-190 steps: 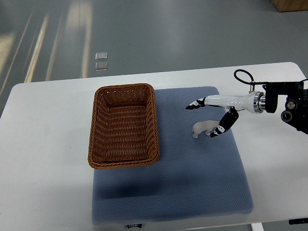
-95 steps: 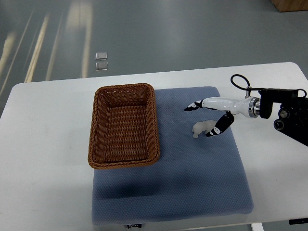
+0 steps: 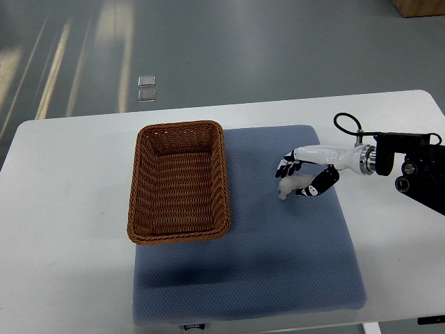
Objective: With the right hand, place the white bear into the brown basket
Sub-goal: 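Close the right hand fingers around the white bear, then lift the bear and carry it over the brown wicker basket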
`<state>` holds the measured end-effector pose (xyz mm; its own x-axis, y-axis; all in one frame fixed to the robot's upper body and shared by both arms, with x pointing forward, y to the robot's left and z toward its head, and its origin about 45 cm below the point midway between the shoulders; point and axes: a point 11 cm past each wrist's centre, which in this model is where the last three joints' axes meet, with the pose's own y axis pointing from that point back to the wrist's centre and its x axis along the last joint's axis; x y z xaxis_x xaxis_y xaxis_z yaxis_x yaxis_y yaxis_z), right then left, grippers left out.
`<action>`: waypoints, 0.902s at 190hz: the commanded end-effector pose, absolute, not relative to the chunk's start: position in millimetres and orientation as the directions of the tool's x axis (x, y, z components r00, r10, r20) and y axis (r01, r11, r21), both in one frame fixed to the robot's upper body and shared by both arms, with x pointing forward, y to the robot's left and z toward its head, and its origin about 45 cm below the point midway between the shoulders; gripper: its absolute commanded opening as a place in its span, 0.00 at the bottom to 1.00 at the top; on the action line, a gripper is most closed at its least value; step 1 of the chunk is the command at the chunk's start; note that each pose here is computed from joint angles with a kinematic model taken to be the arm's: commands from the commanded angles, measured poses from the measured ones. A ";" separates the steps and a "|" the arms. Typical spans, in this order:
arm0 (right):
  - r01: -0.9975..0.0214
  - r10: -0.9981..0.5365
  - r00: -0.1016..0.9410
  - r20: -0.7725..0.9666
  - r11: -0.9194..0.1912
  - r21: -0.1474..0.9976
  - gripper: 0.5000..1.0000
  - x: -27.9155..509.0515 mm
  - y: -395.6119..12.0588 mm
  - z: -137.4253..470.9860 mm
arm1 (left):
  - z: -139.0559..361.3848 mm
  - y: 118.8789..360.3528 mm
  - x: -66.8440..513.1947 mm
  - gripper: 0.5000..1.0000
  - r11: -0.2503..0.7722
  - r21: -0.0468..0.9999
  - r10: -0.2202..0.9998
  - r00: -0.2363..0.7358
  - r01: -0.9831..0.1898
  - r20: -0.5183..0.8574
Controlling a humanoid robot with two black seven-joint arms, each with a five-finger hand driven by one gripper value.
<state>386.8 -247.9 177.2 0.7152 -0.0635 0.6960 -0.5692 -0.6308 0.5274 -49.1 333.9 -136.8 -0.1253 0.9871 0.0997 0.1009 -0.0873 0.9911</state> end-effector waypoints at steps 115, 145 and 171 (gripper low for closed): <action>-0.567 -0.063 0.714 0.697 -0.636 0.524 0.00 387.6 -247.5 179.3 | -136.8 333.9 -48.8 1.00 -0.087 0.991 0.987 -0.125 0.100 0.100; -0.579 -0.079 0.695 0.714 -0.650 0.492 0.00 393.8 -246.4 191.4 | -136.8 333.9 -49.7 1.00 -0.087 0.991 0.987 -0.125 0.102 0.100; -0.556 -0.078 0.658 0.749 -0.721 0.413 0.00 402.8 -227.4 218.6 | -136.8 333.9 -49.7 1.00 -0.087 0.991 0.987 -0.125 0.102 0.100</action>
<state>397.0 -240.8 200.9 0.6824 -0.0772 0.7269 -0.5720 -0.6756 0.4652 -49.1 333.9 -136.8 -0.1257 0.9870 0.0997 0.1008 -0.0873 0.9911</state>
